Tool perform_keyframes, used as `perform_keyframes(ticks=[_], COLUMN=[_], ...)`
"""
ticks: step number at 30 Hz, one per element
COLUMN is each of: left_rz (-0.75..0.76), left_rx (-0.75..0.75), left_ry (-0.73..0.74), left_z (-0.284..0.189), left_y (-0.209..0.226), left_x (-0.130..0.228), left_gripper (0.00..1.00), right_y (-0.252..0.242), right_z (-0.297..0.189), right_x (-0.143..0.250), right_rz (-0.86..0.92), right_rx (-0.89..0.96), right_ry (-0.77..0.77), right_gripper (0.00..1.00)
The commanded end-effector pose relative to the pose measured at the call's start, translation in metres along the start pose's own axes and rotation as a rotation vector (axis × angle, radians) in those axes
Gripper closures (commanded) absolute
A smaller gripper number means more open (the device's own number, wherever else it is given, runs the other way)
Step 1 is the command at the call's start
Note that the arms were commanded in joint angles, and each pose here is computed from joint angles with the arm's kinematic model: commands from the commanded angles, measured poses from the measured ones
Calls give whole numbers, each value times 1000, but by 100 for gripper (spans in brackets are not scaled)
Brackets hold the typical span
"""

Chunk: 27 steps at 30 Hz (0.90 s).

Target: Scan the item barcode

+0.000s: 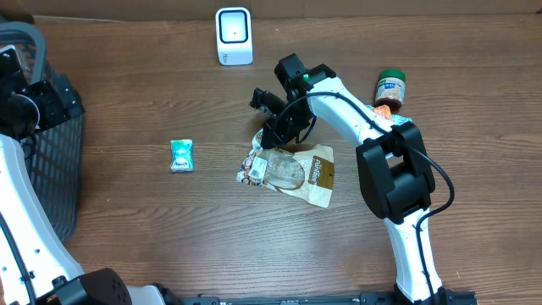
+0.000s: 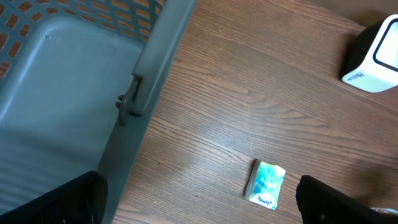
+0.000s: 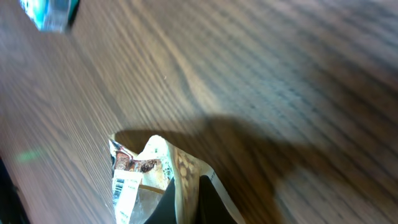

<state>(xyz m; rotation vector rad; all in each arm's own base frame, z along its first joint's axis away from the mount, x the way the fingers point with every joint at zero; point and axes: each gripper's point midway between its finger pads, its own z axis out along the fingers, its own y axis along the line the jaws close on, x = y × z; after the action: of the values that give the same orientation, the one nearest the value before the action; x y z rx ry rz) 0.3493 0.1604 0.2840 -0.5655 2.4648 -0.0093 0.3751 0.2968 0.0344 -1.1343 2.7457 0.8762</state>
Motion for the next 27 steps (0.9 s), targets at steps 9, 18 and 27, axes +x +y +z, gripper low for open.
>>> perform_keyframes(ticks=[9,18,27], left_rz=[-5,-5,-5], left_rx=[11,11,11], left_ry=[-25,-25,-25], left_z=[-7,-7,-7], left_y=[-3,-3,-3], left_x=[-6,-6,-6], left_gripper=[1,0,0], right_y=[-39,-40,-54], right_z=[-46,-47,-55], right_x=[-58,-62,-27], right_rz=[814,829,371], right_rx=[198,193,254], right_ry=[-271,-289,-119], right_gripper=[96,57,0])
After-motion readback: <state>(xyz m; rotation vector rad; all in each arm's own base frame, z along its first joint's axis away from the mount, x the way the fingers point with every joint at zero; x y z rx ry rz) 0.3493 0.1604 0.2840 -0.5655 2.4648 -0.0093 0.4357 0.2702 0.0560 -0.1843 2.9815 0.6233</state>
